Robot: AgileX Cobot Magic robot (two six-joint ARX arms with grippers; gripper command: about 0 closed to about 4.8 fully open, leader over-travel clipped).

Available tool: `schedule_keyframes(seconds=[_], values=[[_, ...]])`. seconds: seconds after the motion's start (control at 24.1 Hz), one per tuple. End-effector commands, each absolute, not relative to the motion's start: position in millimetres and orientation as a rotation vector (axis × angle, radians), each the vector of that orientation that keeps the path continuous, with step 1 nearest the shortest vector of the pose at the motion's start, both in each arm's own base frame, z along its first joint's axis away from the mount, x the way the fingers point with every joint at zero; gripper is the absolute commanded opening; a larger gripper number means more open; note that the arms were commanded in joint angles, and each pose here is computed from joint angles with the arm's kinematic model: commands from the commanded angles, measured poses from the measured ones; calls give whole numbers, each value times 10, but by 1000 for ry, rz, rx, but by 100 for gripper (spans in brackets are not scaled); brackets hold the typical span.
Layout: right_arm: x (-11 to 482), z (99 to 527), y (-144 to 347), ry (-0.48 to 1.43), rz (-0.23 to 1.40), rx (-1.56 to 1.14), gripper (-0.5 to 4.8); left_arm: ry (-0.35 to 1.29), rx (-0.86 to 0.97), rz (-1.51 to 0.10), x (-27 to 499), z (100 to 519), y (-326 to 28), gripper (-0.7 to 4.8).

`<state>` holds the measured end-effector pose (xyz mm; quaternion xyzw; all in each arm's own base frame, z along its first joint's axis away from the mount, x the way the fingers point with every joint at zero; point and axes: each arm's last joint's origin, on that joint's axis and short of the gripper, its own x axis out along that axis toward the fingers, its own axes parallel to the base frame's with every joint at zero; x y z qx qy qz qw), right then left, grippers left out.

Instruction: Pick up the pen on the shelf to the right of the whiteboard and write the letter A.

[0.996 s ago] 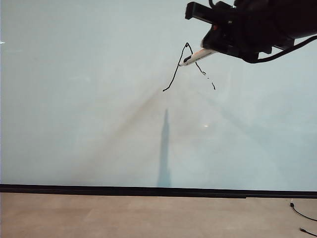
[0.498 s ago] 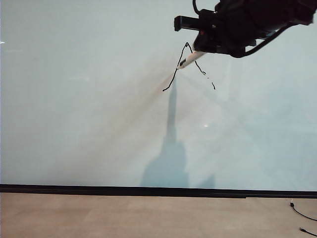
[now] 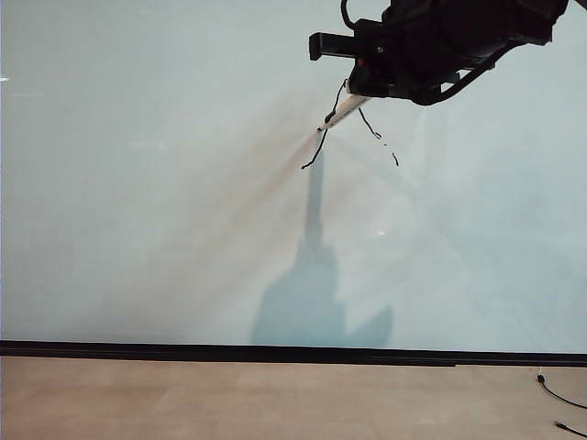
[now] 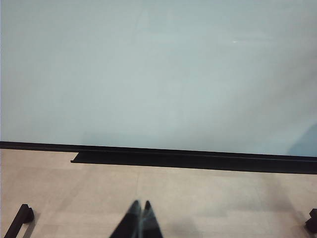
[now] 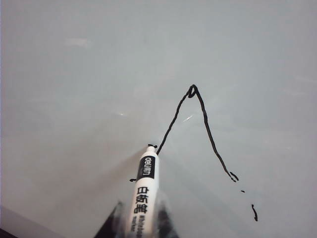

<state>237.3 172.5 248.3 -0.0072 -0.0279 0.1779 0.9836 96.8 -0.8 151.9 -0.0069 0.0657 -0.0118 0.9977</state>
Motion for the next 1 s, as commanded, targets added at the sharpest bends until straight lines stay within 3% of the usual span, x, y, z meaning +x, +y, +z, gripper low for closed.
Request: schedule_keyframes(seconds=[0.04,1.0], values=[[2377,2544,1694,-81,300,-10,-9,123,-9,-24,968,1534,-8,-4],[2250,2668,1499,-71,225,-45,-9,123,-9,-24,968,1534,-9,-4]])
